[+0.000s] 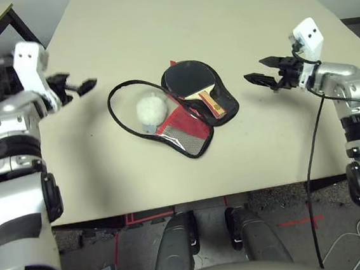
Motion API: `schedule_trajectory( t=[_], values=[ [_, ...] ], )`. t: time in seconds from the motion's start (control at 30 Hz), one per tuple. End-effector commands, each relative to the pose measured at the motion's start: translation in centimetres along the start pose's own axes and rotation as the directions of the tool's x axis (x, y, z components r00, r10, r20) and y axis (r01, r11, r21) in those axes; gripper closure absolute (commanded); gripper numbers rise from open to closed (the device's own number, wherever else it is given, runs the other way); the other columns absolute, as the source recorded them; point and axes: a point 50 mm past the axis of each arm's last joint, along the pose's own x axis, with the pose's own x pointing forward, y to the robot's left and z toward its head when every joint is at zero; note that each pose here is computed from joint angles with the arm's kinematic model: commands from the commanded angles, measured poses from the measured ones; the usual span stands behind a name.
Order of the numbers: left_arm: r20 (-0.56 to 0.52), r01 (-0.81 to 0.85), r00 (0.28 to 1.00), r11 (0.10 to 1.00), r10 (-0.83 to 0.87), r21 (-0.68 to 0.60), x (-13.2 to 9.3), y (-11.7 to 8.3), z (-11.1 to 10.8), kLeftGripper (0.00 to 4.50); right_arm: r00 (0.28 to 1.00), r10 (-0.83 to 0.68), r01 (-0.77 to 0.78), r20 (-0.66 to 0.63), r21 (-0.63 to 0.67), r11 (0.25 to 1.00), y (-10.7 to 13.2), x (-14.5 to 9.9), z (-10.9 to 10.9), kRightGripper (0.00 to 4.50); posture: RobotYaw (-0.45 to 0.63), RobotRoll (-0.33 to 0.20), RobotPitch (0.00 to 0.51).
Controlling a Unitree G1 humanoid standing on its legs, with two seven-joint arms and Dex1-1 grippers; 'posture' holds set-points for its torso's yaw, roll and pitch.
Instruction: Store the ping-pong paddle in its case and zip it.
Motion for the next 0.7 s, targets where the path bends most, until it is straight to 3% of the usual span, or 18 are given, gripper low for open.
schedule_trajectory(
  t=[0.03,0.13,0.33,0.47,0.53,0.7],
  values=[
    [-0.106,0.180,0.978,0.984,-0.179,-0.004,0.0,-1.7,-1.4,0.00,1.000,0.000,0.000,-0.010,-0.009,1.000,-0.1,-1.1,0.2,0.01,0.04,0.000,0.195],
    [-0.147,0.387,0.911,0.922,-0.385,-0.019,-0.2,-4.5,-1.0,0.00,1.000,-0.014,0.014,-0.019,-0.005,1.000,-0.3,-1.6,0.3,0.01,0.04,0.000,0.195],
    [-0.161,0.671,0.723,0.738,-0.672,-0.067,-1.7,-10.5,2.7,0.00,0.999,-0.047,0.047,-0.017,-0.008,0.999,-0.6,-2.1,0.6,0.01,0.04,0.000,0.193],
    [-0.081,0.765,0.631,0.636,-0.772,-0.102,-2.5,-13.6,5.8,0.00,0.998,-0.065,0.065,-0.012,-0.004,0.998,-0.9,-2.2,0.9,0.01,0.03,0.000,0.197],
    [-0.030,0.780,0.620,0.620,-0.784,-0.088,-2.3,-14.5,7.3,0.00,0.997,-0.074,0.074,-0.007,-0.001,0.997,-1.0,-2.3,1.0,0.01,0.03,0.000,0.198],
    [0.067,0.709,0.704,0.705,-0.707,-0.020,0.3,-15.5,8.5,0.00,0.994,-0.107,0.107,0.015,0.020,0.994,-1.2,-1.9,1.2,0.01,0.02,0.000,0.200]
  ],
)
